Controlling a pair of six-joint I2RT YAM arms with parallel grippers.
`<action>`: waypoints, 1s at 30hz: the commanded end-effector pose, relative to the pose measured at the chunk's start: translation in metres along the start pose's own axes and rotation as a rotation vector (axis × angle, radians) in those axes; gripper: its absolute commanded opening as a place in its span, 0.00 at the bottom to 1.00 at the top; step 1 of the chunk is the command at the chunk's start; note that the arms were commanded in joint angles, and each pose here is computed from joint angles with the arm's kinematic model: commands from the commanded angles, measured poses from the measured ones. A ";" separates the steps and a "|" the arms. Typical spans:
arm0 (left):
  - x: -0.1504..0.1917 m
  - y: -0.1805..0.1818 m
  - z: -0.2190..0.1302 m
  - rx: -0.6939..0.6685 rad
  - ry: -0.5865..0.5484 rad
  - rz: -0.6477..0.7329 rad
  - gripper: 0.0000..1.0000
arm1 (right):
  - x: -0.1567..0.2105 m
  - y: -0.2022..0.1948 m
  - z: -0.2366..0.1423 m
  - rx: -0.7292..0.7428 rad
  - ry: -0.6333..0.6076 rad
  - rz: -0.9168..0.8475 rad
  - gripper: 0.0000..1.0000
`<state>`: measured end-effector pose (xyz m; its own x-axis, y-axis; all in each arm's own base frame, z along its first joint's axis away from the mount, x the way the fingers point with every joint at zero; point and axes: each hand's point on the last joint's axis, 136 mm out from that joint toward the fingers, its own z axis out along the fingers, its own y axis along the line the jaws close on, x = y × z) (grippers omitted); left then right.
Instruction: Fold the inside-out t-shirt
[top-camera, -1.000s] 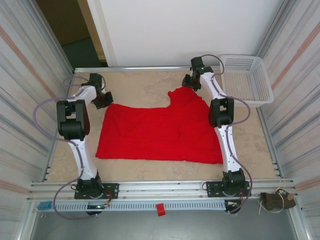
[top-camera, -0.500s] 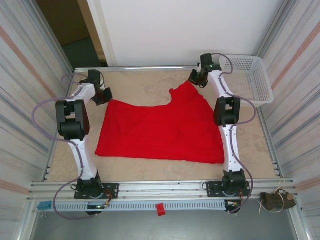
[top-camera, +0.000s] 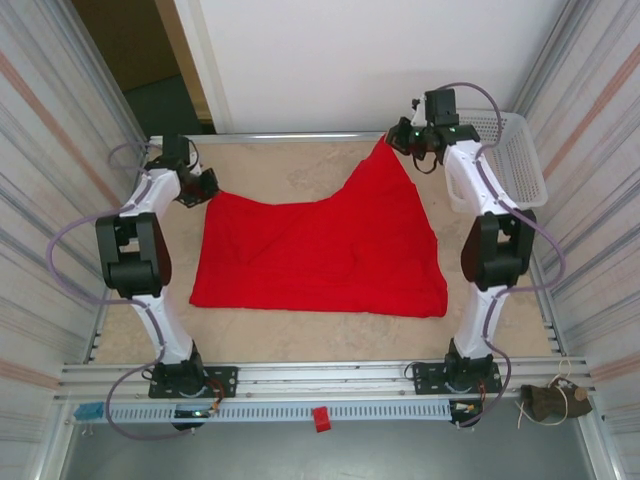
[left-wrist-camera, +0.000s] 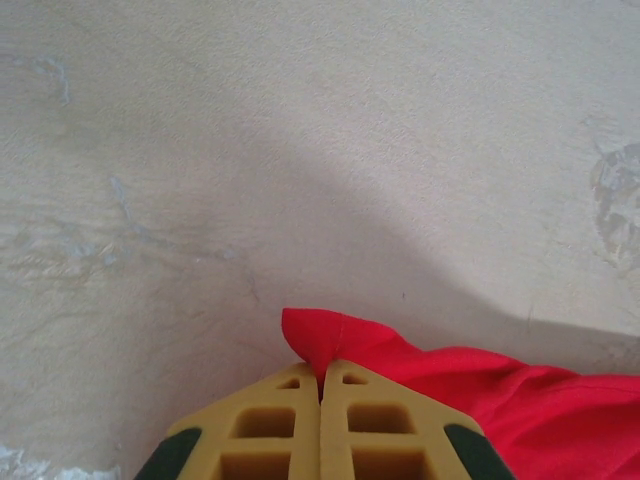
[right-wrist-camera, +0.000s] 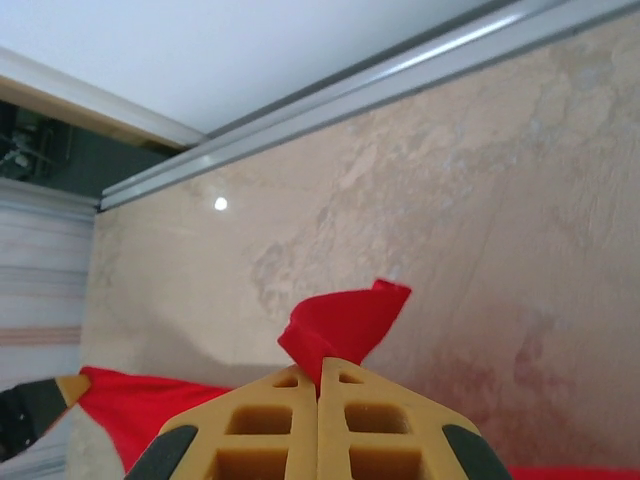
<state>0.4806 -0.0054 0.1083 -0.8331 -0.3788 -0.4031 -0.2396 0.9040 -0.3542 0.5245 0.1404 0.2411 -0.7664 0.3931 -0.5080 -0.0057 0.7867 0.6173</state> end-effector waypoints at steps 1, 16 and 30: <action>0.003 0.004 -0.012 0.035 -0.017 -0.053 0.00 | 0.016 0.006 -0.018 -0.020 -0.014 0.009 0.00; 0.037 0.026 -0.029 0.059 -0.024 -0.173 0.00 | 0.131 0.004 -0.098 0.033 0.002 0.000 0.00; 0.066 0.060 -0.038 0.038 -0.032 -0.311 0.00 | 0.182 -0.036 -0.150 0.139 -0.037 0.052 0.00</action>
<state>0.3925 0.0287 0.0841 -0.7331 -0.6178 -0.2844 -0.4566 0.7570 -0.4674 0.3000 0.1197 0.2178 -0.7492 0.4277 -0.5058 0.0856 0.8197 0.5663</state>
